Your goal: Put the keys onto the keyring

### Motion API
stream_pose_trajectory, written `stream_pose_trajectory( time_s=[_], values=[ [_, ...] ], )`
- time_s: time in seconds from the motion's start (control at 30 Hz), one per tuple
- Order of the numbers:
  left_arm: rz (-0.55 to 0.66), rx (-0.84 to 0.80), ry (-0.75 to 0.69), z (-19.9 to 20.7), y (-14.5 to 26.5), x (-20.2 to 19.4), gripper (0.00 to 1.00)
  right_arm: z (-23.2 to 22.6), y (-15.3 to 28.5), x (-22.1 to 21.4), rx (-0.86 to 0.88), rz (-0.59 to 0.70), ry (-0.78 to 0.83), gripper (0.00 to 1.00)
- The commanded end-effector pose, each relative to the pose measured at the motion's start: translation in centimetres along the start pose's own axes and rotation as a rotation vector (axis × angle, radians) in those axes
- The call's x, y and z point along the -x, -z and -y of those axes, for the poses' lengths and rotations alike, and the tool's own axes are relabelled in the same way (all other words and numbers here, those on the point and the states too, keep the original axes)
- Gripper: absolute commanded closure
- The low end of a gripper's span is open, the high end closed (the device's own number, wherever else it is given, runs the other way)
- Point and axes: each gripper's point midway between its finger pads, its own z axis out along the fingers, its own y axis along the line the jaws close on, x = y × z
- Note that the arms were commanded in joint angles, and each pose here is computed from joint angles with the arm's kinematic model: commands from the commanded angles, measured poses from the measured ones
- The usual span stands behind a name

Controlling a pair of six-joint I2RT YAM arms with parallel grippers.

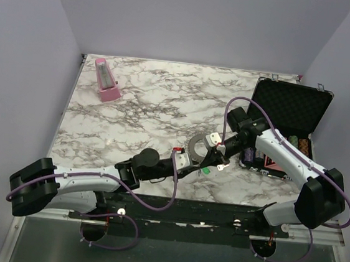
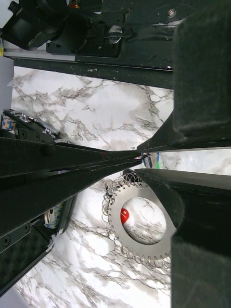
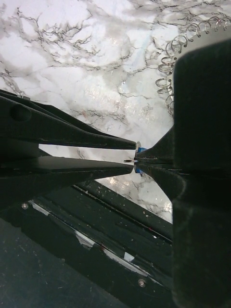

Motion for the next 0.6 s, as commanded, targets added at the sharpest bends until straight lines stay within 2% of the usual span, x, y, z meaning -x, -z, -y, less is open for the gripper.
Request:
stream_pose_trajectory(
  time_s=[0.0,0.23,0.27,0.3,0.37,0.47,0.57],
  values=[
    [-0.040,0.037,-0.022,-0.7,-0.3,-0.1,0.74,-0.3,-0.1,0.3,-0.003,0.003,0.015,0.98],
    [-0.084,0.036,-0.028,-0.6,-0.4,-0.8,0.87,-0.4,-0.1,0.5,-0.004,0.008,0.017,0.98],
    [-0.089,0.036,-0.029,-0.6,-0.4,-0.8,0.92,-0.4,-0.1,0.5,-0.004,0.008,0.015,0.98],
    [-0.096,0.032,-0.030,-0.6,-0.5,-0.9,1.00,-0.4,-0.1,0.5,-0.003,0.009,0.014,0.98],
    [-0.109,0.035,-0.028,-0.6,-0.5,-1.0,1.00,-0.5,-0.1,0.5,-0.002,0.012,0.011,0.97],
    [-0.093,0.056,-0.012,-0.8,-0.2,-0.9,1.00,-0.6,-0.1,0.9,-0.004,0.025,0.004,0.86],
    [0.019,0.098,0.030,-1.1,0.8,0.4,1.00,-0.7,-0.1,1.4,-0.009,0.051,-0.014,0.70]
  ],
)
